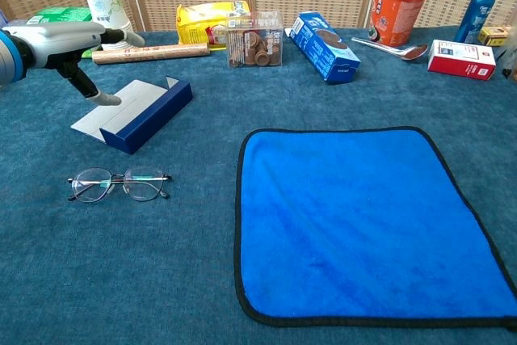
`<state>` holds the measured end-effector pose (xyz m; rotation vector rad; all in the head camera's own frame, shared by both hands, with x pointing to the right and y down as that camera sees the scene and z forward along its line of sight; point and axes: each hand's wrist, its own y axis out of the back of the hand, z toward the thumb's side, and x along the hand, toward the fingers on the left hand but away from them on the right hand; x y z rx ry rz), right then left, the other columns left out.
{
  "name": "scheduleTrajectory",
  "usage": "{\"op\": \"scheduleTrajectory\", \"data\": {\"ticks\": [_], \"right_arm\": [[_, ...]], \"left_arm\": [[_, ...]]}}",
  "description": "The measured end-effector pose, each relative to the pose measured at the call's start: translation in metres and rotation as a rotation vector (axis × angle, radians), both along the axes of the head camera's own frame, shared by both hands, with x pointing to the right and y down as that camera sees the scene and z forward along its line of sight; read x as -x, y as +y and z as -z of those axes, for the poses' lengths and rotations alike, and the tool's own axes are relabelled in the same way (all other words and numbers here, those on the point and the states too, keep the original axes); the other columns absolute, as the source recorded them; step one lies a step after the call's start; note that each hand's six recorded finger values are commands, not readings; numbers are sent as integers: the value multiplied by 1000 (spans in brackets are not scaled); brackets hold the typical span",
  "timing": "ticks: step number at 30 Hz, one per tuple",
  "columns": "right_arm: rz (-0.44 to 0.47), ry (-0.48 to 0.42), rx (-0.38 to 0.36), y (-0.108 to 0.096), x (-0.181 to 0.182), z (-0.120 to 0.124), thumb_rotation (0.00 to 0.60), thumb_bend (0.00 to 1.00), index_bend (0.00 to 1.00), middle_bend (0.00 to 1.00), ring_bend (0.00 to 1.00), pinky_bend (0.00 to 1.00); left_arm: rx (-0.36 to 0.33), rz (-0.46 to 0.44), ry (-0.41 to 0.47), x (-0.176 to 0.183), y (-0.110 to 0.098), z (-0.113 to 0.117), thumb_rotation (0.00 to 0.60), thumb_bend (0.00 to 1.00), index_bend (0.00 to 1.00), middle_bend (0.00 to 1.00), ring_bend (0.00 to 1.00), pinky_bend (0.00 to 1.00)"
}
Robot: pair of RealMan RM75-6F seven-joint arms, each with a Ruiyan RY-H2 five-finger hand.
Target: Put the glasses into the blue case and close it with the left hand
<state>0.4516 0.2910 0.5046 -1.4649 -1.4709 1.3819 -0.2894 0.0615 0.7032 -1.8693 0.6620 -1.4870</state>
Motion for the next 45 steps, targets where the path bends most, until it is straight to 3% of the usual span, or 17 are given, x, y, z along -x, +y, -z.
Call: {"op": "scheduleTrajectory", "data": {"ticks": [8, 21, 30, 45], "right_arm": [[-2, 9, 2, -1, 2, 2, 400, 341, 137, 132, 0, 37], [-6, 13, 2, 1, 3, 4, 400, 340, 137, 132, 0, 37], [-12, 7, -4, 2, 2, 6, 398, 340, 136, 131, 0, 37], [-32, -4, -16, 9, -5, 9, 403, 338, 135, 131, 0, 37]], "left_arm": [[42, 17, -42, 9, -1, -24, 550, 238, 0, 0, 0, 24], [52, -54, -39, -18, 4, -37, 550, 238, 0, 0, 0, 23], [59, -95, -3, -44, 8, -36, 551, 239, 0, 0, 0, 21], [52, -122, 133, -101, 8, -18, 557, 238, 0, 0, 0, 23]]}}
